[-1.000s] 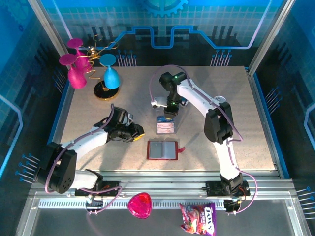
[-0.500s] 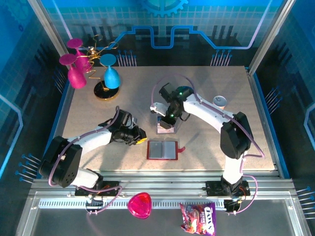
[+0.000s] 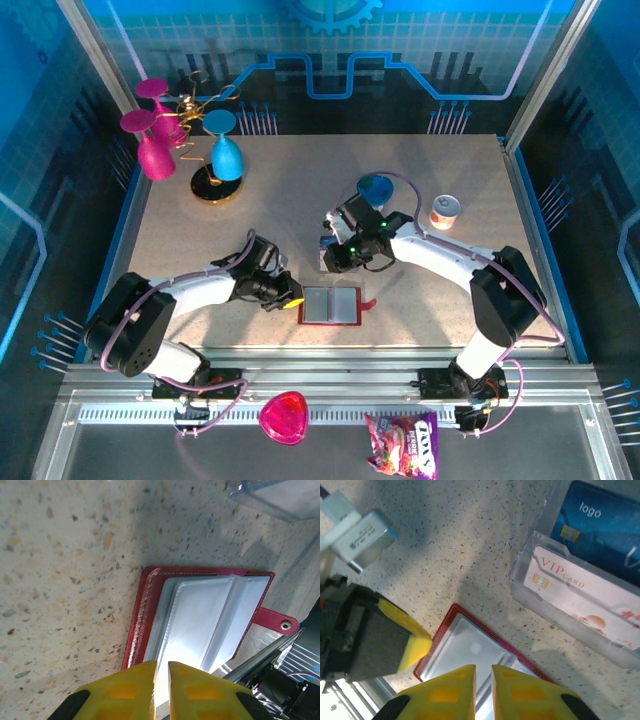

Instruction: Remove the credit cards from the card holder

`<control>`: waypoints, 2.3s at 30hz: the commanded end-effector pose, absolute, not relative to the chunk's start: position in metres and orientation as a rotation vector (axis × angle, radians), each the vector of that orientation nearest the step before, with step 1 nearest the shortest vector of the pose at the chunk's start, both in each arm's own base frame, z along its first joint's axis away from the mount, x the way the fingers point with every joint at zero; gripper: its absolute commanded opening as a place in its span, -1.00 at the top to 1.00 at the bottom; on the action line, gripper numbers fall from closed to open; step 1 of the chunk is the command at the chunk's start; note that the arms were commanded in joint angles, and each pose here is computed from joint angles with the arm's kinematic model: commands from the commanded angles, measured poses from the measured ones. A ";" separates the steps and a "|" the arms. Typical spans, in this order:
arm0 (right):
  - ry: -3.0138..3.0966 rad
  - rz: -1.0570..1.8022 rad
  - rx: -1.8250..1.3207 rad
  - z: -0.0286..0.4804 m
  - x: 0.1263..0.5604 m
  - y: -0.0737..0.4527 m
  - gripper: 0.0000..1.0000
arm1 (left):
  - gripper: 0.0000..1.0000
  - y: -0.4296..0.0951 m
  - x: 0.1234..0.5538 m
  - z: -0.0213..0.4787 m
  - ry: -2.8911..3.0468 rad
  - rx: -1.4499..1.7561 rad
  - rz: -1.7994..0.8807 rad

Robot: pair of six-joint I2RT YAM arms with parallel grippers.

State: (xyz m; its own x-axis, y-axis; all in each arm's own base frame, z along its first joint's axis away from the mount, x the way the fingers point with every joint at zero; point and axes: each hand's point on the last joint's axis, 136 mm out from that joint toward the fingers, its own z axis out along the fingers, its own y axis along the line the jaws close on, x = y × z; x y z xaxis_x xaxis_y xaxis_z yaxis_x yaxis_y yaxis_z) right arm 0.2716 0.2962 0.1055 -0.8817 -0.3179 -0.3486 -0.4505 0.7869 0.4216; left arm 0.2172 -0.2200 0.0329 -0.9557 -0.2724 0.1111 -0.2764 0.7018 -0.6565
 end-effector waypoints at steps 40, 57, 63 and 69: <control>3.096 0.944 -0.292 0.025 0.190 0.340 0.36 | 0.82 -0.214 0.188 0.004 -2.836 0.487 0.996; 3.102 0.881 -0.285 0.024 0.188 0.329 0.34 | 0.82 -0.213 0.187 0.003 -2.839 0.481 0.971; 3.089 0.891 -0.277 0.025 0.189 0.326 0.35 | 0.82 -0.213 0.188 0.003 -2.841 0.479 0.963; 3.052 0.971 -0.273 0.027 0.192 0.327 0.35 | 0.82 -0.214 0.191 0.006 -2.847 0.478 0.964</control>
State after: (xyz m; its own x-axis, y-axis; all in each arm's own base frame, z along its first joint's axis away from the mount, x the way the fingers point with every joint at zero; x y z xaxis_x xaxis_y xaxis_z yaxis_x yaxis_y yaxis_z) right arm 0.1966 0.3322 0.0281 -0.9824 -0.1867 0.0059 -0.1499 0.8068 0.5715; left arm 0.1993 -0.2177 0.0143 -0.9491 -0.2697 0.1628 -0.3110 0.7184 -0.6223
